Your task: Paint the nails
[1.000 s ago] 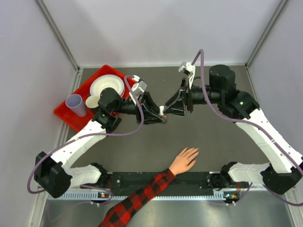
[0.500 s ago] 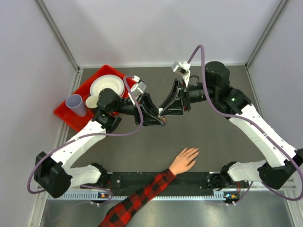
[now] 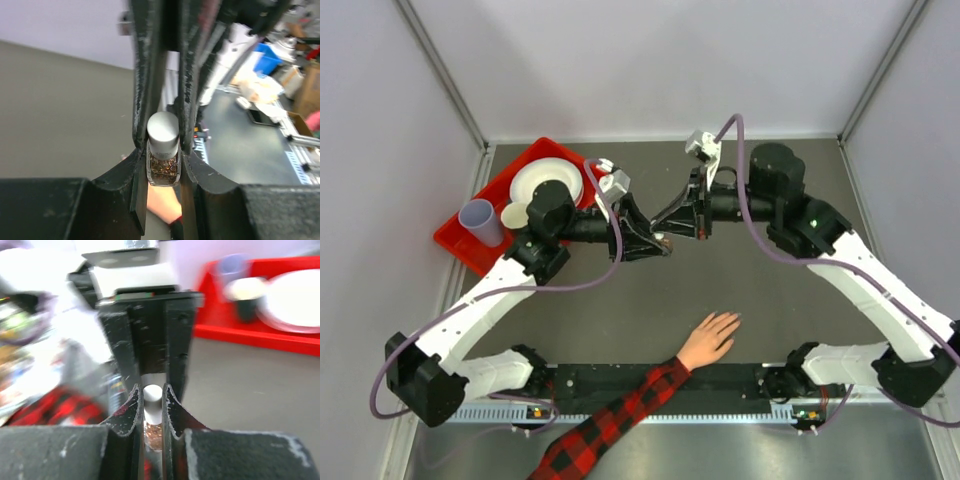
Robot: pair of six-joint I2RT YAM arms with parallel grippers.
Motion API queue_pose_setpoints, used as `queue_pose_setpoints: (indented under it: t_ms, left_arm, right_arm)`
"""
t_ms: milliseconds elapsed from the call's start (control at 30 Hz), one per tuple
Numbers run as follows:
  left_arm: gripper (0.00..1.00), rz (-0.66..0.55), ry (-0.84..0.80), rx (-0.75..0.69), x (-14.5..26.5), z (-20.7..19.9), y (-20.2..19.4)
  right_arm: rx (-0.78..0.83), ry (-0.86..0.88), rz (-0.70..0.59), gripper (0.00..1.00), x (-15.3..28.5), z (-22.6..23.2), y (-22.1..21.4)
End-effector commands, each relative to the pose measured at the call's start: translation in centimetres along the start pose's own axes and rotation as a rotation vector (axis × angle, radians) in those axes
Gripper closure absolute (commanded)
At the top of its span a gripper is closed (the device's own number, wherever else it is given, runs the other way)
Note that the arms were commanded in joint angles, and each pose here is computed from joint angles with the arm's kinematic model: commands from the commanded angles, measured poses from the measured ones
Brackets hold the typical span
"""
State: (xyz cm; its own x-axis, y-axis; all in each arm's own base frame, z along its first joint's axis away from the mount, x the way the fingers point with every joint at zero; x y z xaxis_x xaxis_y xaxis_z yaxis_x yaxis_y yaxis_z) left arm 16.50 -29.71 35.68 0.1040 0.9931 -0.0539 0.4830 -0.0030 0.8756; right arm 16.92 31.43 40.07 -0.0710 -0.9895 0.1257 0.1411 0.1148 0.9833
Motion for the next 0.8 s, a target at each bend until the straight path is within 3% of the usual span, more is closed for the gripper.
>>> queue_pose_setpoints:
  t_ms: [0,33,100,133,200,300,467,500,567,600,667,700,767]
  left_arm:
    - [1.0,-0.207,0.49,-0.109,2.6,7.0,4.5]
    - [1.0,-0.224,0.535,-0.115,3.1,7.4,4.6]
    - [1.0,-0.277,0.672,-0.108,4.7,9.0,5.1]
    - [1.0,-0.291,0.701,-0.114,5.2,9.1,5.2]
    - [1.0,-0.339,0.803,-0.117,6.7,10.0,5.7]
    - [1.0,-0.366,0.842,-0.131,7.6,9.8,5.9]
    - [1.0,-0.342,0.789,-0.146,7.0,9.2,5.6]
    - [1.0,-0.326,0.774,-0.144,6.7,9.1,5.3]
    - [1.0,-0.28,0.701,-0.145,5.6,8.6,4.7]
    - [1.0,-0.261,0.663,-0.15,5.1,8.3,4.6]
    - [1.0,-0.168,0.478,-0.149,3.0,6.4,3.4]
    - [1.0,-0.127,0.392,-0.14,2.1,5.6,2.6]
    - [1.0,-0.082,0.188,-0.136,0.8,2.7,2.0]
  right_arm:
    - [0.056,-0.249,-0.001,1.0,-0.7,1.6,-1.2]
    - [0.059,-0.471,-0.026,1.0,0.1,-0.8,-0.9]
    - [0.067,-0.584,-0.032,1.0,-0.1,0.7,-1.4]
    - [0.034,-0.846,-0.04,1.0,1.9,-1.3,-1.7]
    - [0.043,-1.083,-0.032,1.0,3.2,-1.2,-2.0]
    - [0.062,-1.208,-0.002,1.0,2.7,-0.2,-2.4]
    - [0.082,-1.161,0.042,1.0,0.9,0.4,-1.3]
    - [0.092,-1.117,0.048,0.87,0.3,0.7,-1.1]
    - [0.157,-1.068,0.059,0.73,0.5,0.8,0.1]
    - [0.173,-0.953,0.077,0.64,-0.4,1.6,0.2]
    - [0.205,-0.836,0.081,0.49,0.2,1.5,1.5]
    - [0.206,-0.689,0.107,0.41,-0.4,2.8,1.0]
    - [0.192,-0.625,0.086,0.32,1.3,1.9,1.9]
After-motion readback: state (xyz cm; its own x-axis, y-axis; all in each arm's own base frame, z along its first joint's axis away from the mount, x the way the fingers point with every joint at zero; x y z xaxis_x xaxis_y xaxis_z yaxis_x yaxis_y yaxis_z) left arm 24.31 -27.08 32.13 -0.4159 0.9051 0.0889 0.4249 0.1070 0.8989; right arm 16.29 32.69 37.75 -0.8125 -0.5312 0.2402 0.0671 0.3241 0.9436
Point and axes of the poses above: each gripper's point midway between its finger pads, its own x axis back along the fingers, its own z axis along the line the jaws close on, y = z × x, the point moved 1 cm from there along x, back along the fingers, and after that the axes turned 12 degrees about x, right-handed, at the moved point
